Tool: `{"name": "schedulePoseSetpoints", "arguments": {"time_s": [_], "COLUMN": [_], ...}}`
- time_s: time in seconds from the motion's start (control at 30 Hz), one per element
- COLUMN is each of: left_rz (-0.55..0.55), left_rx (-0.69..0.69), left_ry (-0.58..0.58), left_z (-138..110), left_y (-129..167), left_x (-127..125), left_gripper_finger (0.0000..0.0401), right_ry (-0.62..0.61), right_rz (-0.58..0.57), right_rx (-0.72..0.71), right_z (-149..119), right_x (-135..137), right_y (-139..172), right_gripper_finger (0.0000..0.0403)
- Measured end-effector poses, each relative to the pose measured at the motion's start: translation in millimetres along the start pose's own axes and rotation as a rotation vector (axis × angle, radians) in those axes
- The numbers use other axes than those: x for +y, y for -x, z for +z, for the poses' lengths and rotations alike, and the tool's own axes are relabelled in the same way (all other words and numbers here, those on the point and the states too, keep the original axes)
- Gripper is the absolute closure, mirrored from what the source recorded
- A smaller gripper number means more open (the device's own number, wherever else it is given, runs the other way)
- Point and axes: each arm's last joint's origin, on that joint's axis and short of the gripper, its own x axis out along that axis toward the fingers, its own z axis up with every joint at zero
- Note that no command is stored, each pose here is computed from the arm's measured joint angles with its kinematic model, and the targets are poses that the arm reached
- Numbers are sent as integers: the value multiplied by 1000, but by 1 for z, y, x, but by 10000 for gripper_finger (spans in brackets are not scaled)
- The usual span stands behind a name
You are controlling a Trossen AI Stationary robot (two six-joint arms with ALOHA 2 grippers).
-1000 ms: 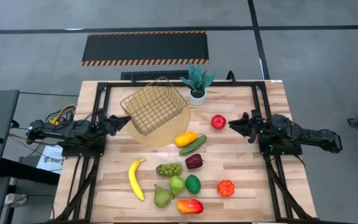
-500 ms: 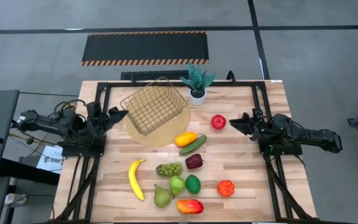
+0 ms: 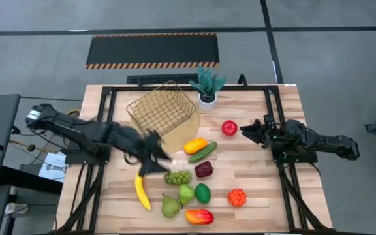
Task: Build produce basket
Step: Put the left pear into the wire basket
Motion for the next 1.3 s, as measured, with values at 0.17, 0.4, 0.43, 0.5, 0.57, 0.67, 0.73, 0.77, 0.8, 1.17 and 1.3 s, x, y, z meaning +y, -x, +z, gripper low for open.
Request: {"name": "schedulePoseSetpoints", "arguments": {"time_s": [0.17, 0.4, 0.43, 0.5, 0.57, 0.67, 0.73, 0.77, 0.8, 1.17, 1.3], "left_rz": [59, 129, 131, 132, 114, 83, 101, 130, 156, 136, 114], "left_rx": [368, 627, 642, 661, 661, 651, 629, 627, 625, 694, 734], "left_ry": [126, 241, 236, 224, 210, 203, 246, 272, 289, 460, 472], "left_z": [-30, -85, -91, -102, -110, -117, -119, -121, -124, -130, -131], "left_y": [-41, -86, -92, -101, -111, -124, -131, -134, -138, -159, -151], "left_x": [-12, -19, -20, -21, -22, -22, -20, -17, -13, -3, -14], "left_gripper_finger": [92, 92, 92, 92, 92, 92, 92, 92, 92, 92, 92], "right_ry": [-1, 32, 51, 81, 100, 103, 106, 107, 114, 130, 130], "right_rz": [-36, -54, -54, -53, -55, -58, -59, -59, -59, -59, -60], "right_rx": [43, 62, 63, 65, 68, 68, 69, 69, 69, 72, 72], "right_z": [-4, -5, -5, -5, -6, -6, -6, -6, -6, -6, -6], "right_x": [-3, -5, -5, -5, -5, -5, -5, -6, -6, -6, -6], "right_y": [0, 0, 0, 0, 0, 0, 0, 0, 0, 0, 0], "right_gripper_finger": [162, 162, 162, 162, 162, 162, 162, 162, 162, 162, 162]}}
